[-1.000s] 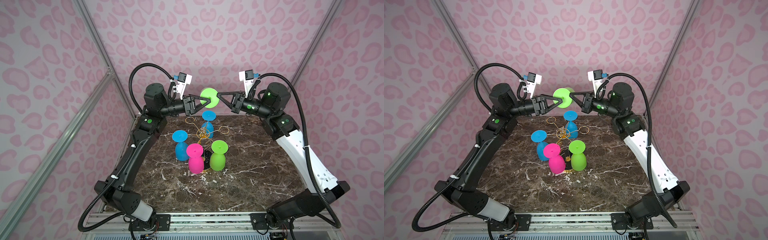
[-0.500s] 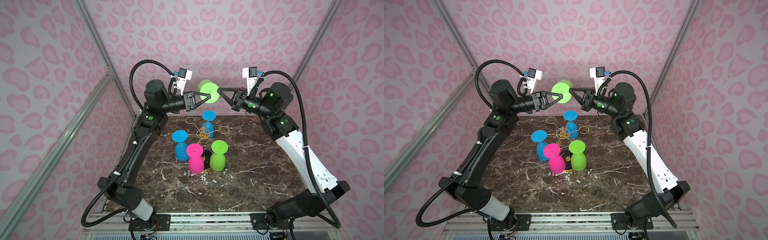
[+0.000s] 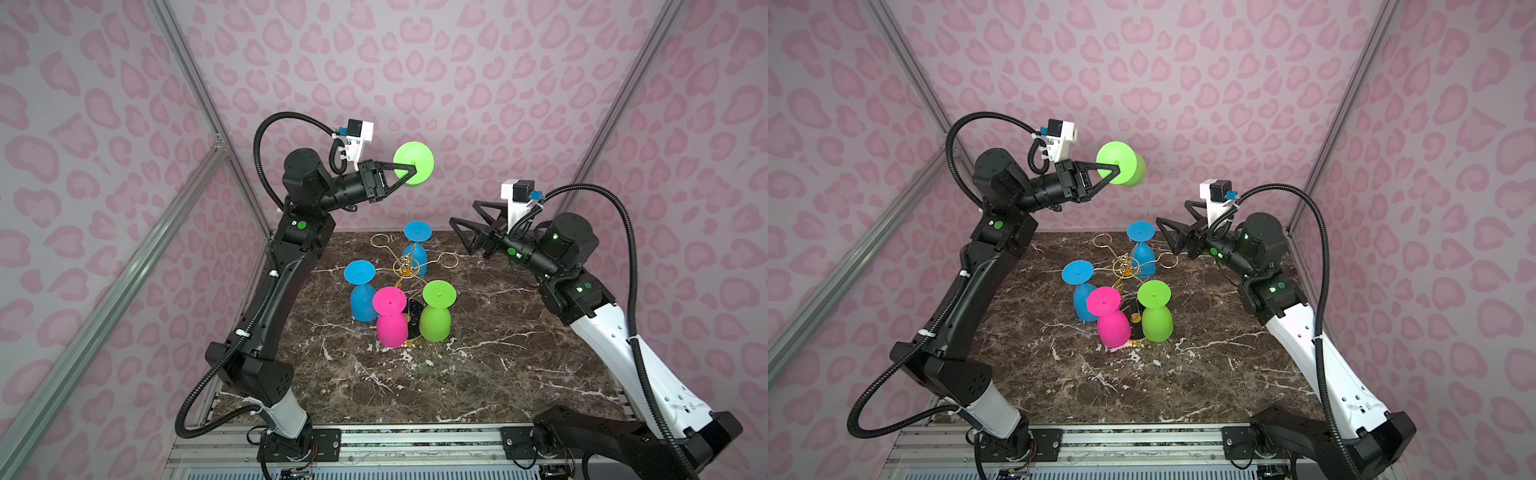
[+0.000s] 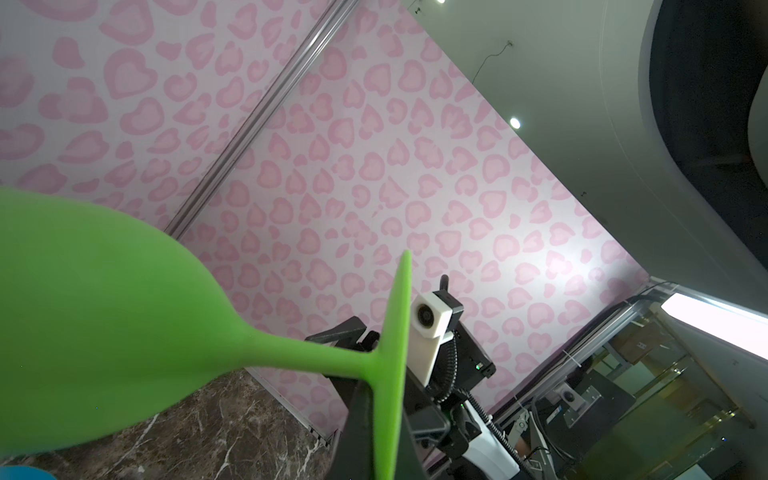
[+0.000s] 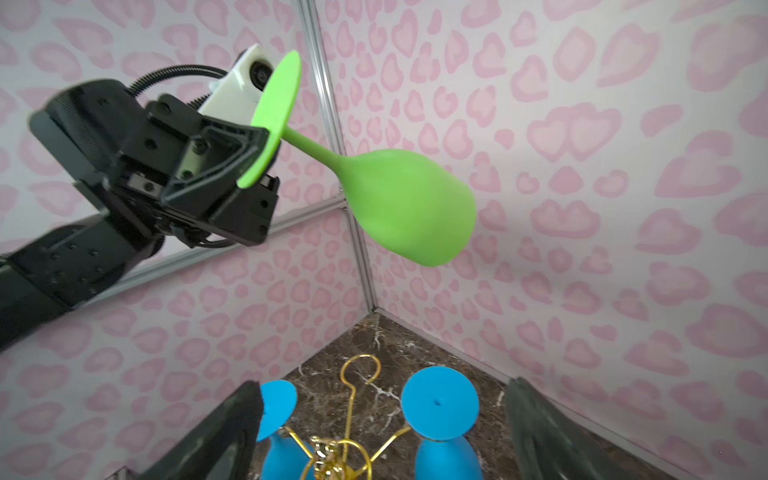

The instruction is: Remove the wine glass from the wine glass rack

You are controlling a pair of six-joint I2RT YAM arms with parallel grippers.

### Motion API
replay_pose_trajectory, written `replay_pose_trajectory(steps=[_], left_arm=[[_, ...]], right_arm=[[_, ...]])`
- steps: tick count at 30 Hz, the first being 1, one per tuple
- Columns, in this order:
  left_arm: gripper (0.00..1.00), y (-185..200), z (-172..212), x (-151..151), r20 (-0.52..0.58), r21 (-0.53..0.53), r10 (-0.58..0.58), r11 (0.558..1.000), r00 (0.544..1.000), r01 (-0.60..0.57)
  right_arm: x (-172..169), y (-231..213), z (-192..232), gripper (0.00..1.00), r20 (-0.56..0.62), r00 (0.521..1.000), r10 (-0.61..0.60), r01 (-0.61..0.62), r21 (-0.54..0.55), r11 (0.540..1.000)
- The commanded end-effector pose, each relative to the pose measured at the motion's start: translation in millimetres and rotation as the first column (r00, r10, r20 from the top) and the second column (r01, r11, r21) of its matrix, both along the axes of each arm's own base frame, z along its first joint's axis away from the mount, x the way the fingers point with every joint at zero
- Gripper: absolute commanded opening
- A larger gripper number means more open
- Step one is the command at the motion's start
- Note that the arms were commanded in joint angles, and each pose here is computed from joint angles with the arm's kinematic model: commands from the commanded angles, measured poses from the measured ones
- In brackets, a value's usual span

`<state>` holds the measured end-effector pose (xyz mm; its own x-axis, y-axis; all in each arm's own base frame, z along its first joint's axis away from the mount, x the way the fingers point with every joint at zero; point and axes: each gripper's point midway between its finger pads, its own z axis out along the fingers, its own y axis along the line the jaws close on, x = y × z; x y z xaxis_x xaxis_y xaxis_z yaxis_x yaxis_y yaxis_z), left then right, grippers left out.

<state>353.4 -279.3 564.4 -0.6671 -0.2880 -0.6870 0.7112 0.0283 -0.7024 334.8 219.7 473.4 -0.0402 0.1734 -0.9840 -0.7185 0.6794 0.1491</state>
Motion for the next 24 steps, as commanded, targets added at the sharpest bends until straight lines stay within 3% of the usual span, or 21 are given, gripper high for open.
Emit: replay_pose_trajectory(steps=[1, 11, 24], left_arm=[[0.04, 3, 17, 2, -0.03, -0.069, -0.007, 0.998, 1.0, 0.005], [0.04, 3, 21, 8, -0.114, -0.129, -0.033, 0.991, 0.993, 0.018], [0.04, 3, 22, 8, -0.153, -0.145, -0.051, 0.989, 0.987, 0.029]], right_arm=[[15, -9, 12, 0.98, 0.212, 0.97, -0.12, 0.133, -0.051, 0.99], [36, 23, 21, 0.99, 0.411, 0.905, -0.106, 0.149, -0.074, 0.986], [72, 67, 23, 0.99, 0.431, 0.902, -0.042, 0.081, -0.074, 0.994]])
